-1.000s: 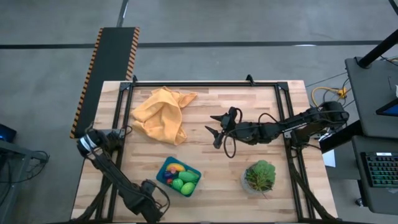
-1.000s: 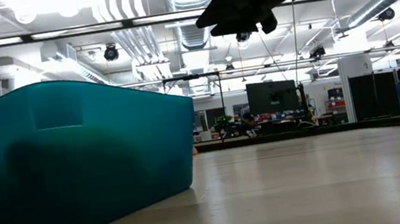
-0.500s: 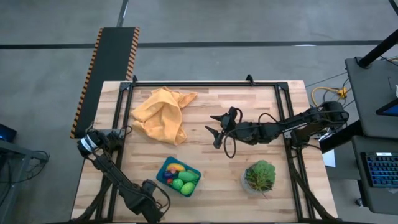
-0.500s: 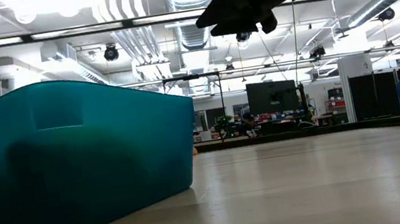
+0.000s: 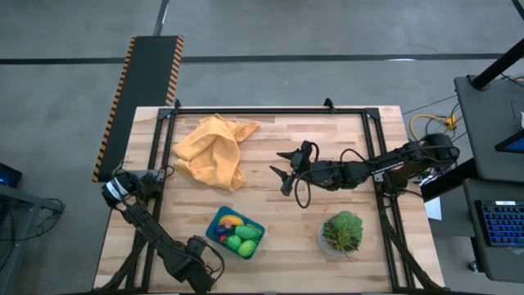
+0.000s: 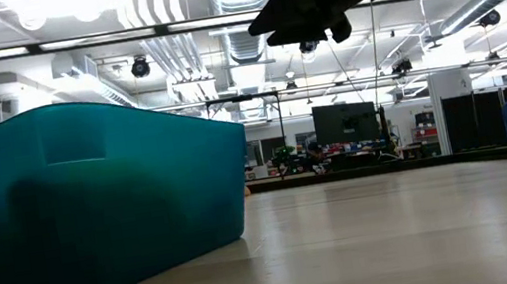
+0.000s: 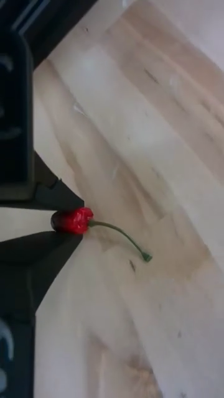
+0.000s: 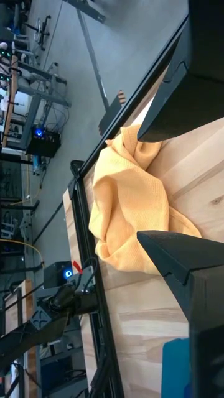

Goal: Pick and placing Produce into tupperware
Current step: Put the cherry into the blue bin

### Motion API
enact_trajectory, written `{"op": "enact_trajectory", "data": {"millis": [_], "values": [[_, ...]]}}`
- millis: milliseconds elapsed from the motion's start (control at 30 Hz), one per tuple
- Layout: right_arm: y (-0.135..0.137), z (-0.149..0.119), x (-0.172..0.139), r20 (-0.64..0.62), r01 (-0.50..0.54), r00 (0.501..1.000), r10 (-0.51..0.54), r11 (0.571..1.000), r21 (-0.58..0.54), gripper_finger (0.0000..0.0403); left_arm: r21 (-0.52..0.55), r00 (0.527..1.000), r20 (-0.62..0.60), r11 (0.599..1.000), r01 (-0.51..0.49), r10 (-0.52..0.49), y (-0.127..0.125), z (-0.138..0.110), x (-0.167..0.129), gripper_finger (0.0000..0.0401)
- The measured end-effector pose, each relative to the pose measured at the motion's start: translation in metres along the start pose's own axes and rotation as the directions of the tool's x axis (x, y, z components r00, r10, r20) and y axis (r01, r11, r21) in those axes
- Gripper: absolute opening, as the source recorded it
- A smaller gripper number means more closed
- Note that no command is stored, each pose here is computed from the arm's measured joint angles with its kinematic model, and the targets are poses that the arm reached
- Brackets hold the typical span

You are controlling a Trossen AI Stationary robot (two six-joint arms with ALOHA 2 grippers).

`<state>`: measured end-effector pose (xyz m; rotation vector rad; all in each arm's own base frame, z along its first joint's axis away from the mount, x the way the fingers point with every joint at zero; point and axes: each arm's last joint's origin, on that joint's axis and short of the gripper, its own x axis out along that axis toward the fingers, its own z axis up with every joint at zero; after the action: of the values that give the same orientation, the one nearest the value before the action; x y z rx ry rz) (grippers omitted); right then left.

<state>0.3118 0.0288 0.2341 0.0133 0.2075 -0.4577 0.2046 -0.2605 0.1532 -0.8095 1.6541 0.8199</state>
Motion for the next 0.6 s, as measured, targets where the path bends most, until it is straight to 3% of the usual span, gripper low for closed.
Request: {"op": "enact_trajectory", "data": {"millis": [300, 500, 600], "values": [[0.0, 0.0, 0.0, 0.0, 0.0, 1.0, 0.0, 1.0, 0.0, 0.0238, 0.062, 0.998, 0.049, 0.998, -0.033, 0.029, 0.012, 0.001, -0.016, 0.001], [0.0, 0.0, 0.0, 0.0, 0.0, 1.0, 0.0, 1.0, 0.0, 0.0238, 0.15, 0.981, 0.146, 0.983, 0.105, -0.127, 0.022, -0.001, -0.053, 0.0009], [0.0, 0.0, 0.0, 0.0, 0.001, 1.0, -0.001, 1.0, 0.0, 0.0238, 0.185, 0.923, 0.28, 0.958, 0.22, -0.266, 0.031, 0.001, -0.077, 0.0008]]}}
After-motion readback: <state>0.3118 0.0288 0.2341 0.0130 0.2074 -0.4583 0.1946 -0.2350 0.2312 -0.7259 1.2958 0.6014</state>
